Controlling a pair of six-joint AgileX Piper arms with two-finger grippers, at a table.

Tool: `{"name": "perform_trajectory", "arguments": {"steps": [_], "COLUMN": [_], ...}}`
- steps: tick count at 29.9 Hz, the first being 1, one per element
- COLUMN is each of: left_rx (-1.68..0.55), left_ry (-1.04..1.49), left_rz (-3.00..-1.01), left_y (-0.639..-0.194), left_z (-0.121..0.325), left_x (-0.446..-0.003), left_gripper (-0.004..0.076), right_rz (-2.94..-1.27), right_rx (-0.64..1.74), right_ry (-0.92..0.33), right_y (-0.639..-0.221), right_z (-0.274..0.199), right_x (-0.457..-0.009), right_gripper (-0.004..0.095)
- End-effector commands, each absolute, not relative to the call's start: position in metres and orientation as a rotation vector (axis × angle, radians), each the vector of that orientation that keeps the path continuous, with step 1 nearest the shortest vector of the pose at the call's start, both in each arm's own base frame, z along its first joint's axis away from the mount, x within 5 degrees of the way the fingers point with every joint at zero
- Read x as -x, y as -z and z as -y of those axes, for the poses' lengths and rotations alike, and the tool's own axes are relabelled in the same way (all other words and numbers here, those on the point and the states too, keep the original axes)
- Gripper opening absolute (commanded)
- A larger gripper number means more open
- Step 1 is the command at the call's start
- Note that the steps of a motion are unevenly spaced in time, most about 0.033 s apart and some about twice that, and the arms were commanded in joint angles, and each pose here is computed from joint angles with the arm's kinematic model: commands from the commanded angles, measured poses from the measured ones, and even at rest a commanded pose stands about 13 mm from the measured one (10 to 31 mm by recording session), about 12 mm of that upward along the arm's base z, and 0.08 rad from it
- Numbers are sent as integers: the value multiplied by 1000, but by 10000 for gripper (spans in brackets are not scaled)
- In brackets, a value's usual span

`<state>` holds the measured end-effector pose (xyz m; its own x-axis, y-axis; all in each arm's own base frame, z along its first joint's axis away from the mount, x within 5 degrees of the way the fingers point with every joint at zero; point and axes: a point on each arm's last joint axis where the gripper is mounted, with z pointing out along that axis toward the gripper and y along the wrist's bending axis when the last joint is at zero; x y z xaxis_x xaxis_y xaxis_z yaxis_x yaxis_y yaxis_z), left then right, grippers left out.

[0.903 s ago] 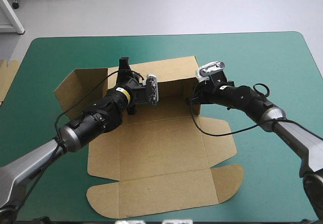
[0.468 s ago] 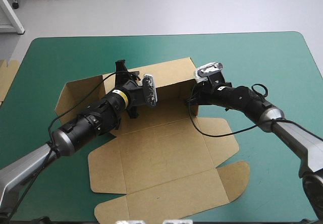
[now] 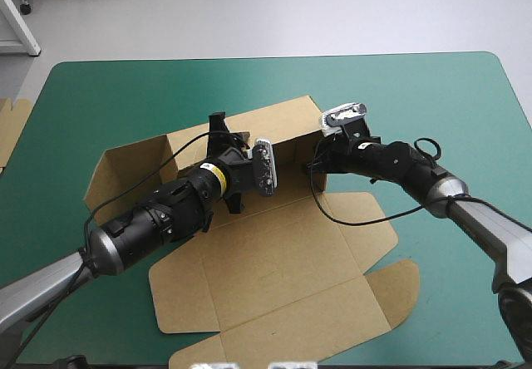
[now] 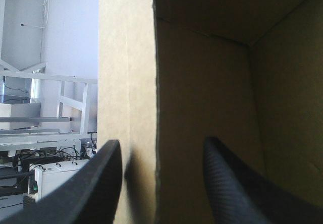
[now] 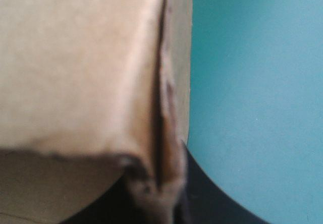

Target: Fold the box

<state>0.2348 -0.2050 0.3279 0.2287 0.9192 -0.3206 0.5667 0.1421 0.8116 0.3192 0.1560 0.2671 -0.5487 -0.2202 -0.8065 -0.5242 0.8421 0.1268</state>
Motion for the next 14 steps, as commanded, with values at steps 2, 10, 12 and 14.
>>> {"name": "perform_trajectory", "arguments": {"steps": [2,10,12,14], "left_rx": [-1455,-1397,-1407,-1417], "left_ry": [-435,-342,-325,-308], "left_rz": [-1405,-1392,-1361,-1346], "left_y": [-355,-374,-378,-380], "left_z": [198,193,197,202], "left_x": [-225,-204,-196,-191], "left_gripper": [364,364,364,364], "right_rz": [-2093,-2093,-2093,-2093], "right_rx": [474,442,436,438], "right_ry": [-502,-505,-506,-504], "right_y": [-293,-293,-293,-293], "right_z": [-157,-156,-156,-156], "right_x": [-316,-317,-318,-318], "right_gripper": [-15,-15,-15,-15]}}
